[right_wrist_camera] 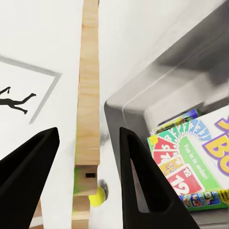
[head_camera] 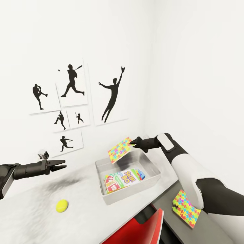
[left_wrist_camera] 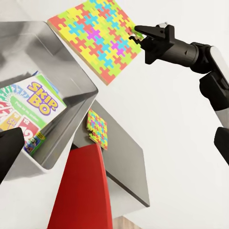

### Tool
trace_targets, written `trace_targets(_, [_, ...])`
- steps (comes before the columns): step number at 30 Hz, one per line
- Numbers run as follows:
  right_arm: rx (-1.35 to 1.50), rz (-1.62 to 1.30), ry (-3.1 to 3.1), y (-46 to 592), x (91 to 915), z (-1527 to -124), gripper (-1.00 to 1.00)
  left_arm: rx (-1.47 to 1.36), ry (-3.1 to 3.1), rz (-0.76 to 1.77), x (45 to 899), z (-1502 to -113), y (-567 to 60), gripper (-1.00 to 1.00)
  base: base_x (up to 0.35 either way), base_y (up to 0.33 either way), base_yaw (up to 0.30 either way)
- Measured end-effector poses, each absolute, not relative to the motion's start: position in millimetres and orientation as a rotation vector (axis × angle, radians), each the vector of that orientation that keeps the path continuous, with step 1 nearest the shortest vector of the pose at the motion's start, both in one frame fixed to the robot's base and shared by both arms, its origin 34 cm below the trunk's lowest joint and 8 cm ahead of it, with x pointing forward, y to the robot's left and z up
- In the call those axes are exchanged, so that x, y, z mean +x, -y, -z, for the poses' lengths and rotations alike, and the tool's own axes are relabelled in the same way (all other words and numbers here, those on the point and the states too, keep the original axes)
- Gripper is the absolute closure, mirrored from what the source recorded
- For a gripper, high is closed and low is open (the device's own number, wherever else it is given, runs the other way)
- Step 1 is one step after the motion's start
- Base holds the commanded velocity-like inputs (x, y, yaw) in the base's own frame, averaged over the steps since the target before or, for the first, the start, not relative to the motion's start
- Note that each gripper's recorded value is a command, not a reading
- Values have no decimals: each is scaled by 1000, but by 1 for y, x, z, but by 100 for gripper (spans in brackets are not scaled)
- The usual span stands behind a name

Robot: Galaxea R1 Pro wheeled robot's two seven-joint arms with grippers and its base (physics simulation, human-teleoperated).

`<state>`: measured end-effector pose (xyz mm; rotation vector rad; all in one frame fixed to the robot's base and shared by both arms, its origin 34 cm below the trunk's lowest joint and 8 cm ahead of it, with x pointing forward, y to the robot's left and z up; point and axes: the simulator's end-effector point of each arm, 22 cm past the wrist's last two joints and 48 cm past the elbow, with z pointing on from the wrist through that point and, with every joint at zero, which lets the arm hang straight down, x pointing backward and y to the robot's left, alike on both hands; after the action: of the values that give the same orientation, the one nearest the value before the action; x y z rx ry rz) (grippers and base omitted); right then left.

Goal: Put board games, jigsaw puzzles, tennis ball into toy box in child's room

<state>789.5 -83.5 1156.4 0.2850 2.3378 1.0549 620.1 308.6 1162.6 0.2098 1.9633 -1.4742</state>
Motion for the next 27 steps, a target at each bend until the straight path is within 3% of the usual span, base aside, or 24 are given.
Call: trace_targets(27, [282,-1045,-2341,84,790,-1156,100,210,-1963,1474,620,-1163,-309,-100,0,0,0])
